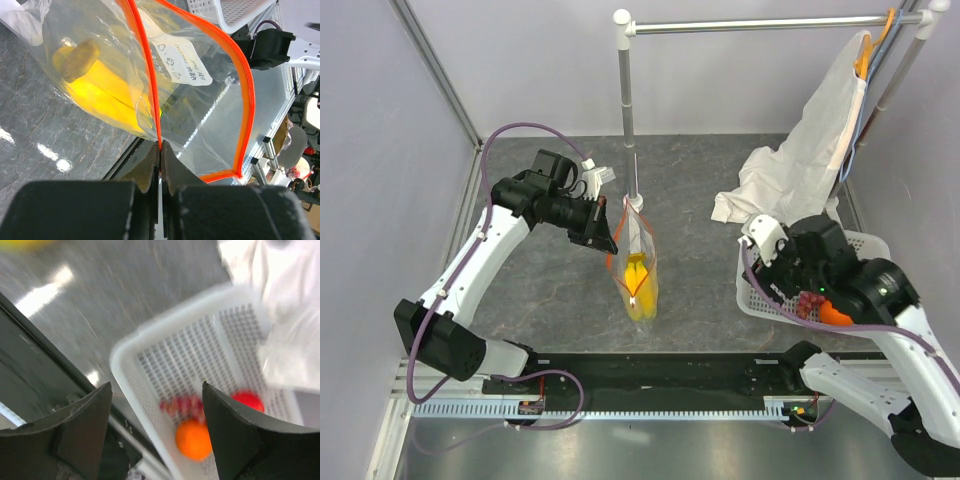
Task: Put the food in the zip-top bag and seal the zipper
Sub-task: Pick up the fake fruit from the bin, then place the fake fruit in the zipper food storage bag, then pick up the fake fruit from the bin.
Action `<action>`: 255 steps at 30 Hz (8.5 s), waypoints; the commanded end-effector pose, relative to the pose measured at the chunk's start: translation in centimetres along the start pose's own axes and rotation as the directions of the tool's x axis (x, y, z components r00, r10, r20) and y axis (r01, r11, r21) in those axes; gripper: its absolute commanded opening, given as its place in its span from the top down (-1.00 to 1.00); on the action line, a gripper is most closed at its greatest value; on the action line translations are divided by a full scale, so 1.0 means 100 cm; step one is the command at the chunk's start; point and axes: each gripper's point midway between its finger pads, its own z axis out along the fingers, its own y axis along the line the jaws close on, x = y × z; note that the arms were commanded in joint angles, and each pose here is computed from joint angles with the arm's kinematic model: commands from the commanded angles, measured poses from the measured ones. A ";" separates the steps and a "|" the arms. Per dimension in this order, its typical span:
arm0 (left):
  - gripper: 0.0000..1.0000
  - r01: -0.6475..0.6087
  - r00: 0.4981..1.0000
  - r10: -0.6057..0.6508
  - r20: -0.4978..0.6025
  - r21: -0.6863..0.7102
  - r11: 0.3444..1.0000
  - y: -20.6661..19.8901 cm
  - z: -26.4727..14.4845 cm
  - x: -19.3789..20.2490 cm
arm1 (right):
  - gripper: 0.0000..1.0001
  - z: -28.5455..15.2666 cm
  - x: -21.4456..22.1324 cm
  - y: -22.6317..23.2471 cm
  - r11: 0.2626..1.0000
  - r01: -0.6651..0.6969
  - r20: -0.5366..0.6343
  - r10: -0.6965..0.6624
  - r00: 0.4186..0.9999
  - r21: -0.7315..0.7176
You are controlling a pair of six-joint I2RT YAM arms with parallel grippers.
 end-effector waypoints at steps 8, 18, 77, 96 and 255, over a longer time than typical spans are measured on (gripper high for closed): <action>0.96 -0.079 0.997 0.078 0.018 0.031 0.996 -0.002 0.003 -0.009 | -0.61 0.014 0.180 -0.027 0.967 0.206 -0.686 -0.050 0.726 0.148; 0.96 -0.090 0.996 0.089 0.018 0.038 0.995 -0.002 0.003 -0.005 | -0.61 0.041 0.176 -0.051 0.990 -0.063 -0.716 0.135 0.685 0.125; 0.96 -0.029 0.999 0.031 -0.035 0.036 0.999 0.014 0.022 -0.004 | 0.30 0.115 0.255 -0.097 0.755 0.425 -0.351 -0.625 0.698 -0.499; 0.96 -0.019 0.999 0.020 -0.036 0.032 0.999 0.016 0.024 -0.002 | 1.00 0.087 0.107 -0.050 0.781 0.451 -0.042 -0.517 0.855 -0.432; 0.96 -0.045 0.997 0.047 -0.053 0.025 0.999 0.015 0.019 0.008 | 0.06 0.106 0.198 -0.101 0.995 -0.004 -0.590 -0.056 0.806 -0.100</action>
